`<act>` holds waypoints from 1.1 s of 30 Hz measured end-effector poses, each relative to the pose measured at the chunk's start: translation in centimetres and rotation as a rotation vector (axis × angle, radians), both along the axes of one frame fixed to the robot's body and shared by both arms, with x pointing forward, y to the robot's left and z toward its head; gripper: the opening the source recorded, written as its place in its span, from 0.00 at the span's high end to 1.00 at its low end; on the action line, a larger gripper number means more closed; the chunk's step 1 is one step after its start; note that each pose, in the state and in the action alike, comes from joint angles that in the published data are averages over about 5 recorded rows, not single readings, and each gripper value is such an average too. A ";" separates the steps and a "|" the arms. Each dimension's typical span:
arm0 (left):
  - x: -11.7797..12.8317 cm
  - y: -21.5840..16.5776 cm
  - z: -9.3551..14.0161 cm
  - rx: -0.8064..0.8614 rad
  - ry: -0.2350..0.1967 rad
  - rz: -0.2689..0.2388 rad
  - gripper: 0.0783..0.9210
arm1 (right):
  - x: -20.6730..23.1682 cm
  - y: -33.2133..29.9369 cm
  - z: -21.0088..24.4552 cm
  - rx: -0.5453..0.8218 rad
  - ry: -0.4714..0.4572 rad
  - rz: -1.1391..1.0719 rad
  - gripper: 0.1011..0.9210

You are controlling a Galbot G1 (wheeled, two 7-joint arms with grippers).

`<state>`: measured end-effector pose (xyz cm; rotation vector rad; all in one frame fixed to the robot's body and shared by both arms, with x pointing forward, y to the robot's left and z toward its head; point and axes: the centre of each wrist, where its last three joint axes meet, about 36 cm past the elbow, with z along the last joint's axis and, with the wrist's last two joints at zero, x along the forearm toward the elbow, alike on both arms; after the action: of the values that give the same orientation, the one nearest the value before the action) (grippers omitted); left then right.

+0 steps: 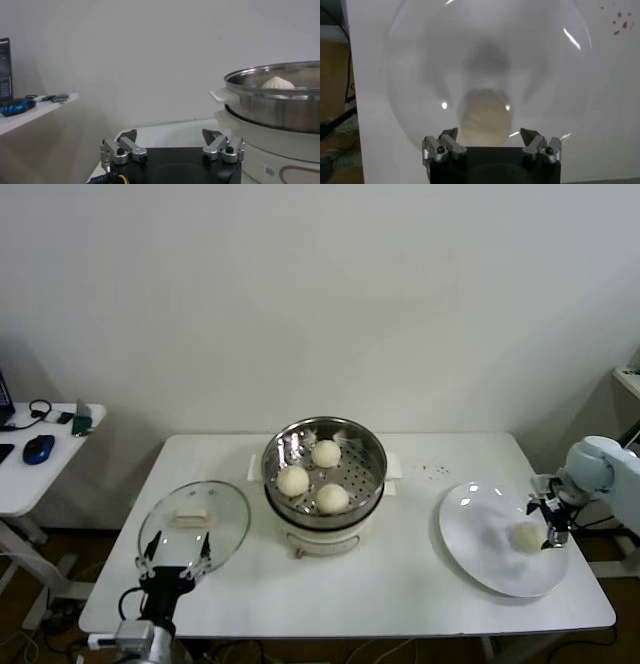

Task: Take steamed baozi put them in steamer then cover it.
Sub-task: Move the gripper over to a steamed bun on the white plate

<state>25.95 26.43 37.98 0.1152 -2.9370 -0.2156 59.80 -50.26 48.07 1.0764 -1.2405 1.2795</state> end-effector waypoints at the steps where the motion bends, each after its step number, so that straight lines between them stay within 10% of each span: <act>1: 0.0 0.0 0.0 0.000 0.000 0.000 0.12 | 0.0 -0.1 -0.2 0.000 0.000 -0.004 0.12; 33: 0.4 -0.2 -0.2 0.006 0.009 -0.002 0.12 | 1.6 -0.5 -2.9 0.030 0.031 -0.029 0.26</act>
<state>26.38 26.21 37.77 0.1117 -2.9278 -0.2250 61.44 -50.75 45.13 1.0923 -1.2512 1.2216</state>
